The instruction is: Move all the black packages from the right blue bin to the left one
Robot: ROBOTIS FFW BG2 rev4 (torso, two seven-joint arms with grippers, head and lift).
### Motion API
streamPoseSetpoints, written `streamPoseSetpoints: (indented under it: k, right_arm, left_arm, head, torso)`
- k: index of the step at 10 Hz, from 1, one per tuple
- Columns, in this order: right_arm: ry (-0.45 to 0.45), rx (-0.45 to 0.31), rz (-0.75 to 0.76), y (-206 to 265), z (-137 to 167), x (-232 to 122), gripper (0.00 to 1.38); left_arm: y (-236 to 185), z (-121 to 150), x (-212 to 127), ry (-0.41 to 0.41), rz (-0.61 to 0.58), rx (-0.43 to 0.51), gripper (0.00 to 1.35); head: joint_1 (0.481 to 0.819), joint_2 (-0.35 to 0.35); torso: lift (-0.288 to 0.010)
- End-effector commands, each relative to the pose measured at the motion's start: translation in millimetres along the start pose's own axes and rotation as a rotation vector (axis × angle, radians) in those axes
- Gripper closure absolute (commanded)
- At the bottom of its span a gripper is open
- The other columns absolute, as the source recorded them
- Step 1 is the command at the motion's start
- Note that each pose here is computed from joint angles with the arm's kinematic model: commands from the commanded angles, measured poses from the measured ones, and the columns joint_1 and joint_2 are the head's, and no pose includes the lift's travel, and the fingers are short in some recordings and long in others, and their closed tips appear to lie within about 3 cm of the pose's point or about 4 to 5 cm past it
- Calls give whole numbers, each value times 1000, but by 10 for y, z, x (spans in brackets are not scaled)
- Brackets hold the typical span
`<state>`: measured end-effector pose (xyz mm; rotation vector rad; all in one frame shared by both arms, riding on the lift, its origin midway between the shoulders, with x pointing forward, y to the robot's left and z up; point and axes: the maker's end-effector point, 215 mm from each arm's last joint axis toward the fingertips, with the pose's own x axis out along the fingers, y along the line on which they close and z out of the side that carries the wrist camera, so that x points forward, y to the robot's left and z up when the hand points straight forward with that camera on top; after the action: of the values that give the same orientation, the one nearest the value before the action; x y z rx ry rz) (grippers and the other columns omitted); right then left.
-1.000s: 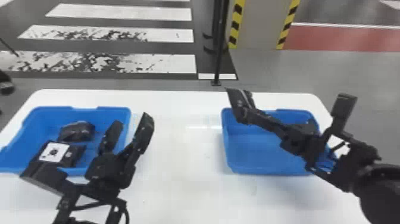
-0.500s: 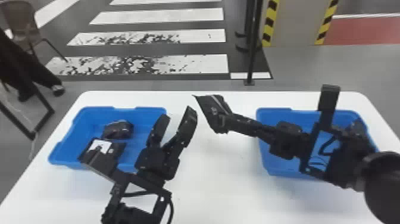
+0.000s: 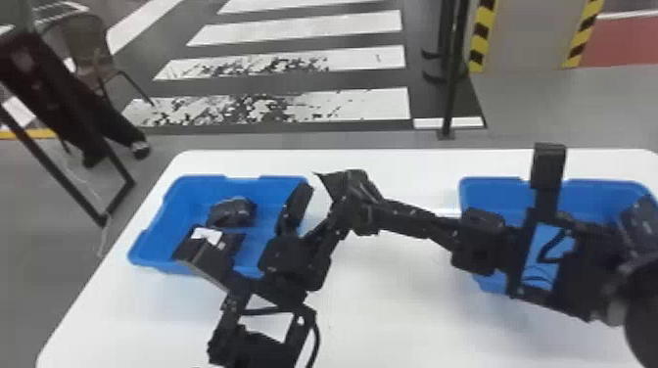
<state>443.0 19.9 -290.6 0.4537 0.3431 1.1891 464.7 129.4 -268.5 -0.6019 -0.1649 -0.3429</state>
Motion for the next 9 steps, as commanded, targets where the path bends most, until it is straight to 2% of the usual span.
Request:
streamPoseSetpoints:
  k: [1,3,4,5,6,7,9]
  right_arm:
    - [8,5,17,57,-33,55,1251]
    - [8,2,26,72,-38,92,1251]
    - [9,1,25,69,-40,92,1251]
    - [4,3,21,46,-40,90,1251]
    - [1,1,18,29,-29,89,1251]
    - [0,0,13,-1,-27,84,1251]
    - [-8,-6,0,-84,4,116,1251]
  left_arm:
    - [-25,-87,15,31,-13,-9,237]
    - [-39,-124,14,43,-19,-11,274]
    - [-27,-99,14,37,-19,-2,481]
    - [51,46,31,9,-6,92,1007]
    - [53,43,43,24,-7,112,1199]
    - [56,0,45,42,-6,104,1208]
    - [-250,-283,78,177,-83,47,1208]
  head:
    - [695,183]
    - [695,184]
    - [695,185]
    - [695,185]
    - [695,192]
    - [695,199]
    - [695,183]
  torso:
    - [-169]
    - [-169]
    - [-169]
    - [-169]
    - [-169]
    - [-169]
    - [-169]
